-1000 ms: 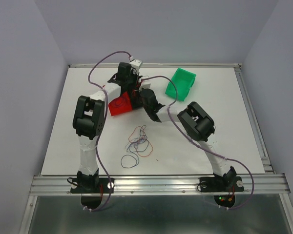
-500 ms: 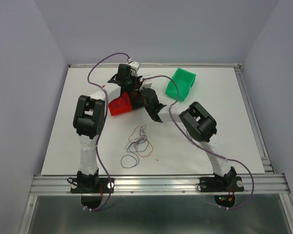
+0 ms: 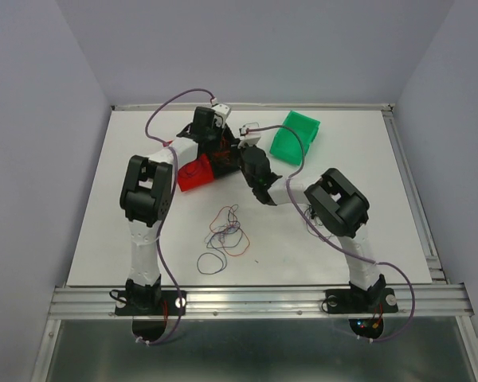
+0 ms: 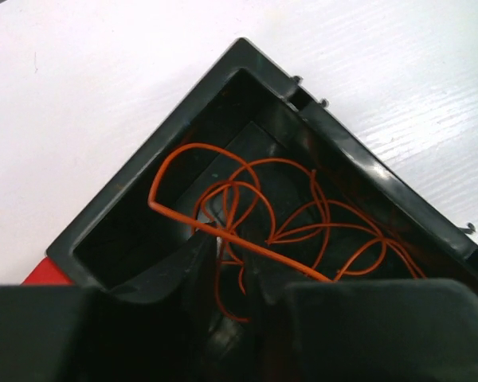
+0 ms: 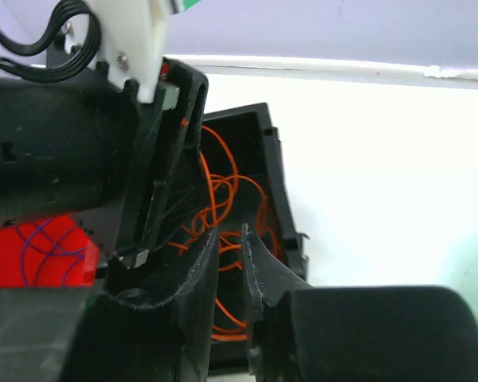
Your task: Untangle the cables
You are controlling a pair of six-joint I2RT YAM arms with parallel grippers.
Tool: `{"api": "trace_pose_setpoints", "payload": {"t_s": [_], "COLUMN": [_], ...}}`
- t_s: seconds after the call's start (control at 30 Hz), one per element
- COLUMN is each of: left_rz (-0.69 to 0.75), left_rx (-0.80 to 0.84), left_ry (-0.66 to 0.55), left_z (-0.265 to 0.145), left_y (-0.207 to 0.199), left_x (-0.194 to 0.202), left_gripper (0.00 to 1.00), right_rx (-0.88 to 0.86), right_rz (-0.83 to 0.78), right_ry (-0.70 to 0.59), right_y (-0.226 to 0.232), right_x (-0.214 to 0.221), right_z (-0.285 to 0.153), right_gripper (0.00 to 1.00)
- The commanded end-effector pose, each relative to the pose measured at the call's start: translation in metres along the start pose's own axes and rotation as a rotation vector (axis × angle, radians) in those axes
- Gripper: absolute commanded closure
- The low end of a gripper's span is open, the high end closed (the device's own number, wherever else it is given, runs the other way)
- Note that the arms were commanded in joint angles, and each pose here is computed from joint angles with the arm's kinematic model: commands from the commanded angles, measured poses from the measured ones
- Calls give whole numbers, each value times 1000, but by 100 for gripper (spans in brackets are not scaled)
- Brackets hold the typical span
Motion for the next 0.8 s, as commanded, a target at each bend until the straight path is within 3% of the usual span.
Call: {"api": "trace_pose_setpoints", "payload": {"t_s": [0.0,0.23,0.5,0.63,0.77], "left_rz": [22,26,35,43,55], "left_rx": [-9,-23,-21,-46,-57], "left_ry": [-86,-133,-193,-207,-211], "left_z": [-33,-62,-92,-104,-114], "left_y": [4,6,7,7,4], "left_x": [-25,-35,-46,-48,-47], "left_gripper": [63,55,53,50,50], "right_rx": [26,25,-5,-61,-88], "right_rz": [63,96,100,74,51], "right_ry": [-120,-138,-133,-112,-80], "right_y": [-6,-17,-20,-17,-20], "right_x": [-33,-37,-37,-33,-29], "right_z": [-6,-10,-11,-9,-6], "right_gripper": [77,76,77,64,62]}}
Point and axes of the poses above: each gripper's point midway between its finger pads, its own z axis out along the fingers, its own y axis along the line the jaws close on, x = y × z, the point moved 8 cm from there along -z, back along the fingers, and after that the axes turned 4 degrees about z, right-handed, at the moved point
